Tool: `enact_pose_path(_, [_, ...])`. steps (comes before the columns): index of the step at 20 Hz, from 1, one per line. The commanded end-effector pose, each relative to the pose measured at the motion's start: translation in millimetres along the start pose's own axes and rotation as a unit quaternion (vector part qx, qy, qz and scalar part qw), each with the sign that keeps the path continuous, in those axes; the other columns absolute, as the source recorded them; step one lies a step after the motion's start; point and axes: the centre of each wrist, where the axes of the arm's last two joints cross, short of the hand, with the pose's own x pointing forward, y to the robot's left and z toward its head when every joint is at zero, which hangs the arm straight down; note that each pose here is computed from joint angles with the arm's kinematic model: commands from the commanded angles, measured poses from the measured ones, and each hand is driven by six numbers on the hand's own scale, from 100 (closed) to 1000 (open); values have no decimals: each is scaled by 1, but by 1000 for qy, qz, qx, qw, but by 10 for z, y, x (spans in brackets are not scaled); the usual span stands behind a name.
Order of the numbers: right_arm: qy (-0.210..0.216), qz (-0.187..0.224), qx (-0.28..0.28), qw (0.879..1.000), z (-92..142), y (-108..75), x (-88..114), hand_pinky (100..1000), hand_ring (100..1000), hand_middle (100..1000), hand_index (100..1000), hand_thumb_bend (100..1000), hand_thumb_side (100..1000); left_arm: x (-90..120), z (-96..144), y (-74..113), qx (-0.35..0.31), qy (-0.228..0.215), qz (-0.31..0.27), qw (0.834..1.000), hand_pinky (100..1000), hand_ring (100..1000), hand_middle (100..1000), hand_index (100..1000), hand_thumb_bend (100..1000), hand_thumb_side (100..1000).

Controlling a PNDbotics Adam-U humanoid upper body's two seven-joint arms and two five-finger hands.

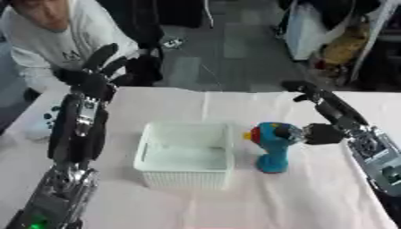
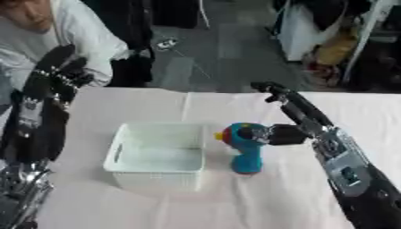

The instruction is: Pick up objects on the table and place them in the box.

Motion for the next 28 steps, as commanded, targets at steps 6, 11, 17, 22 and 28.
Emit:
enact_pose_path(6, [-9,79,49,996,-86,-248,52,871,941,915,971,762,588,69,-67,26,-6,-15,-5,1000,854,929,954,962,319,827])
enact_pose_path(11, [-12,117,80,990,-133,-317,72,886,942,912,960,745,614,71,-69,23,-6,-16,-4,1000,854,929,954,962,319,827])
enact_pose_path(17, [-11,138,98,985,-161,-360,65,893,946,910,957,732,631,72,-70,19,-6,-16,-3,1000,854,929,954,962,319,828])
enact_pose_path(22, [-4,151,112,982,-176,-383,26,911,958,912,957,726,634,73,-73,16,-6,-16,-2,1000,854,929,954,962,318,828])
enact_pose_path(28, [9,163,142,976,-217,-425,-13,929,967,914,953,725,636,74,-74,12,-6,-17,-1,1000,854,929,954,962,319,827])
